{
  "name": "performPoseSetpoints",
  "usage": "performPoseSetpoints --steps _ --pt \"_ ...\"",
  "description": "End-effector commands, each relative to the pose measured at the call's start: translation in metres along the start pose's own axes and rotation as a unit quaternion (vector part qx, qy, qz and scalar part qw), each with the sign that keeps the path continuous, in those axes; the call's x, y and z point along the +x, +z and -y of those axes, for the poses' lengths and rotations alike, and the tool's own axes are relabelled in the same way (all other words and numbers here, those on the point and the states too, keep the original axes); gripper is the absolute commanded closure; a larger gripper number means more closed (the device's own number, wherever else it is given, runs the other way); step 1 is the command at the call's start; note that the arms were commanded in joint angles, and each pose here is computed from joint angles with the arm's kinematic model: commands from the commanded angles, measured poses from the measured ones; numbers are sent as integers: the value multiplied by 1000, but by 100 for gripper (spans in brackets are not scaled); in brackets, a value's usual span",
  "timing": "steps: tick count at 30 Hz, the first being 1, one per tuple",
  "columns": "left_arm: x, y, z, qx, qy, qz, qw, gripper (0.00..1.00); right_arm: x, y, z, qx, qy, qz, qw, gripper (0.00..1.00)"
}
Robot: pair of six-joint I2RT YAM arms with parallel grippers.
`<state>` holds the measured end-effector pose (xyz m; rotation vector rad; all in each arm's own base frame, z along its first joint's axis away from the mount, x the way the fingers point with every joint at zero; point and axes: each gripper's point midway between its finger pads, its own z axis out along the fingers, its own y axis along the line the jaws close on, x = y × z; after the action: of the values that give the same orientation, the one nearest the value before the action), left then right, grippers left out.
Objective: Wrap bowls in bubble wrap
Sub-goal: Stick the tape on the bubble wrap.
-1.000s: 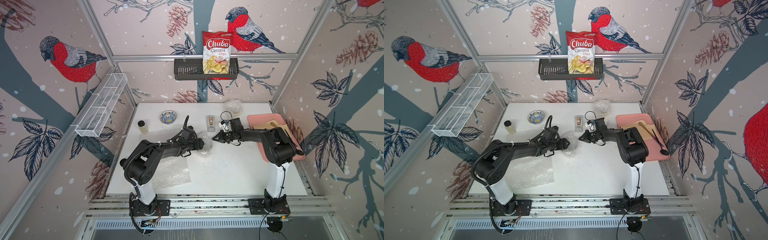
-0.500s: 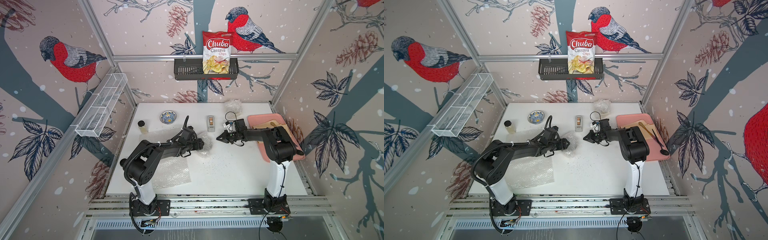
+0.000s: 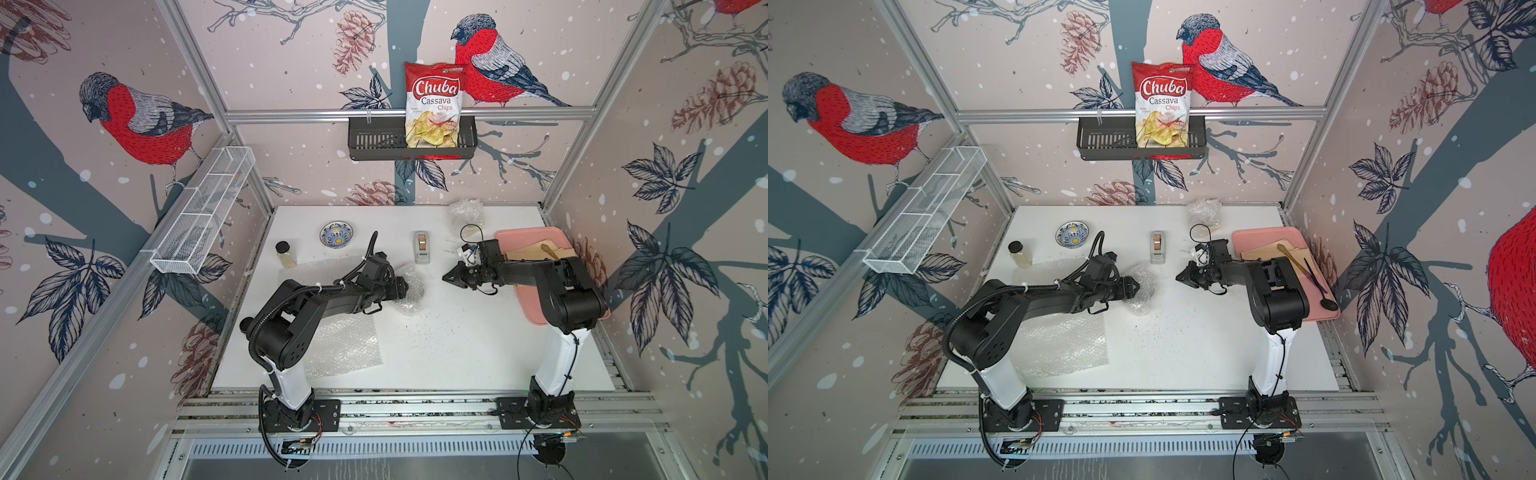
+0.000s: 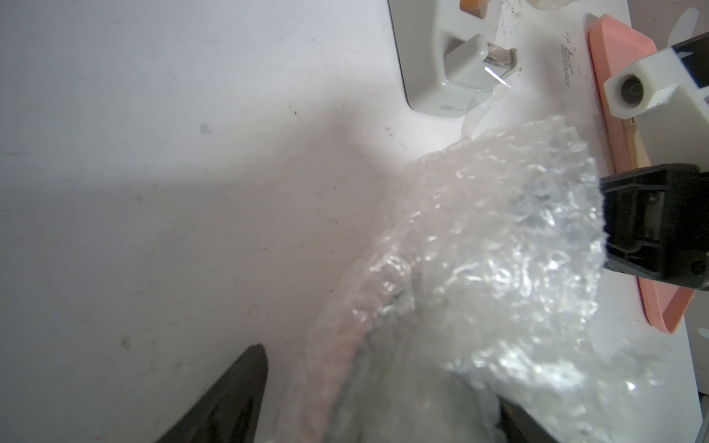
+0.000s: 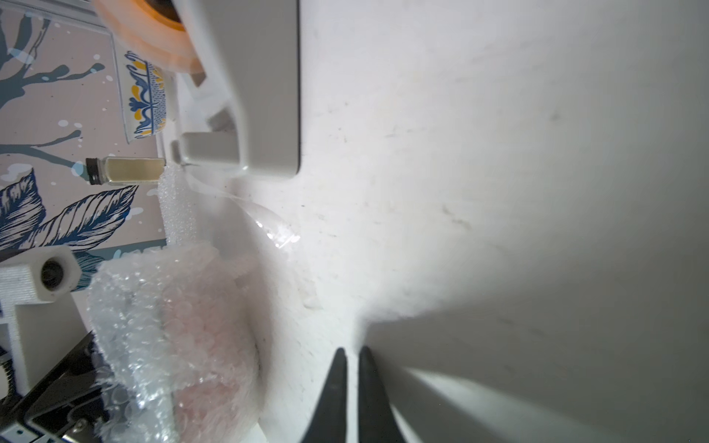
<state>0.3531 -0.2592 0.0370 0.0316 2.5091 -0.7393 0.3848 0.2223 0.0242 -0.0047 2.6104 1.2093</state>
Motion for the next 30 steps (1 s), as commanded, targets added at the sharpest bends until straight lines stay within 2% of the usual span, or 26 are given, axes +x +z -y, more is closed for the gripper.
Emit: performPoseSetpoints --steps 1,5,9,15,23,30 --pt "19 1 -19 -39 -11 -32 999 23 -17 2 -19 -10 -57 22 998 61" --pt "21 1 -19 -36 -12 -33 999 23 -33 13 -38 -36 -96 31 994 57" --pt "22 0 -21 -38 -12 -33 999 23 -41 24 -41 -31 -128 33 991 56" --pt "24 1 -22 -40 -13 -35 999 23 -36 37 -51 -49 -163 19 985 52" --pt "23 4 -20 -36 -12 -38 999 23 -35 52 -44 -42 -169 15 985 51" --pt "24 4 -20 -35 -12 -41 998 23 -35 59 -46 -41 -176 14 983 54"
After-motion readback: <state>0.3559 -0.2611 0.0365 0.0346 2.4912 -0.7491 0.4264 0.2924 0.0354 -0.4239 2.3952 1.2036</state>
